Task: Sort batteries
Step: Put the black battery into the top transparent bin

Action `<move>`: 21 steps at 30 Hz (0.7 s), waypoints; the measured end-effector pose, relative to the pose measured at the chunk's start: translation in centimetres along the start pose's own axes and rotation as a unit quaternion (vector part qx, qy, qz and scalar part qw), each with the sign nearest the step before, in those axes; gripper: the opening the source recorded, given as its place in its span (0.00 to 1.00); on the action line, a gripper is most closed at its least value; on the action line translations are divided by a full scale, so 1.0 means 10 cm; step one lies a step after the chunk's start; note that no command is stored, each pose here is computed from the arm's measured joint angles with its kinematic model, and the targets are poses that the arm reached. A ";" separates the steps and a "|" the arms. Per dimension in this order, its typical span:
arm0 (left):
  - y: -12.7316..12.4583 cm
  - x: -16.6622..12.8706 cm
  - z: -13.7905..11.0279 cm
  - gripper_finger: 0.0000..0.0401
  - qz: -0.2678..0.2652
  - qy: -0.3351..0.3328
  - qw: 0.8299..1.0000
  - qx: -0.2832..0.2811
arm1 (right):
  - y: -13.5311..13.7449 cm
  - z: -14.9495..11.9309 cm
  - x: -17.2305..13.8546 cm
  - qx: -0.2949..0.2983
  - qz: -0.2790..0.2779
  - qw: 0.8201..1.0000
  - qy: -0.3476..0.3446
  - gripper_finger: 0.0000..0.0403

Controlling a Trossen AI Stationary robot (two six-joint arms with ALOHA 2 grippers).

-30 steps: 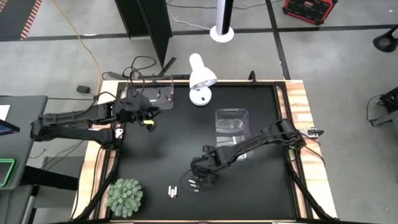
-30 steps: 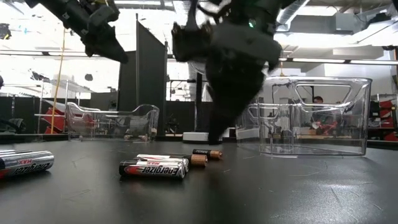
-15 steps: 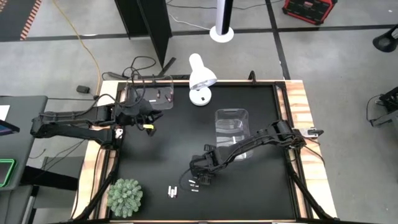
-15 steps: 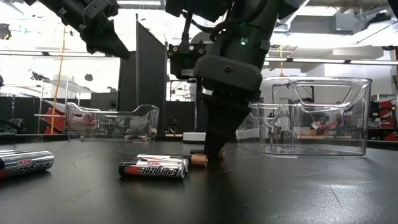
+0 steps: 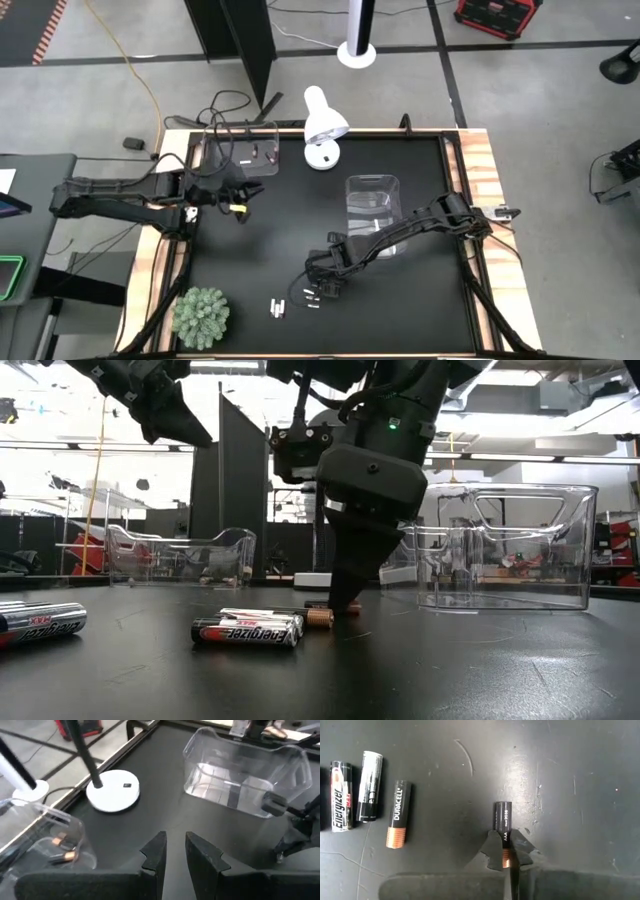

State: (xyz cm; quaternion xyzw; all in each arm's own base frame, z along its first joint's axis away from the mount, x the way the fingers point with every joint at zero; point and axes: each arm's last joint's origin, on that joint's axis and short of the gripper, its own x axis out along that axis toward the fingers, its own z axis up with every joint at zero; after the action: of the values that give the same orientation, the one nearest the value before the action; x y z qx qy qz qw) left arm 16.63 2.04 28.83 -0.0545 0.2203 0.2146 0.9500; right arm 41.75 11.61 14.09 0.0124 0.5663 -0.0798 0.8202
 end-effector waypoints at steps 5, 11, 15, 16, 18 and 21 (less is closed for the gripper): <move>-0.09 0.06 -0.08 0.17 -0.072 -0.009 0.997 0.016 | 0.00 0.08 -0.06 -0.010 -0.007 1.000 -0.020 0.00; -0.26 0.22 -0.29 0.19 -0.129 0.012 0.991 0.031 | -0.04 0.21 -0.13 -0.018 -0.006 0.999 -0.043 0.00; -0.38 0.35 -0.43 0.23 -0.141 0.044 0.988 0.051 | -0.05 0.29 -0.19 -0.029 -0.002 0.998 -0.055 0.00; -0.42 0.38 -0.45 0.24 -0.145 0.047 0.987 0.054 | -0.05 0.32 -0.21 -0.033 -0.001 0.998 -0.060 0.00; -0.49 0.44 -0.50 0.26 -0.154 0.053 0.985 0.064 | -0.06 0.37 -0.26 -0.038 -0.004 0.997 -0.071 0.00; -0.60 0.51 -0.54 0.28 -0.169 0.054 0.980 0.091 | -0.08 0.47 -0.35 -0.048 -0.009 0.995 -0.092 0.00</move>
State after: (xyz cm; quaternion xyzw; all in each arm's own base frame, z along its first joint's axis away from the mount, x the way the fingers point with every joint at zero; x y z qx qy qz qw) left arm 21.21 -2.44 21.74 -0.0162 0.2774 0.0264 0.9603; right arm 44.81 10.75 19.13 -0.0393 0.4917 -0.0607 0.8677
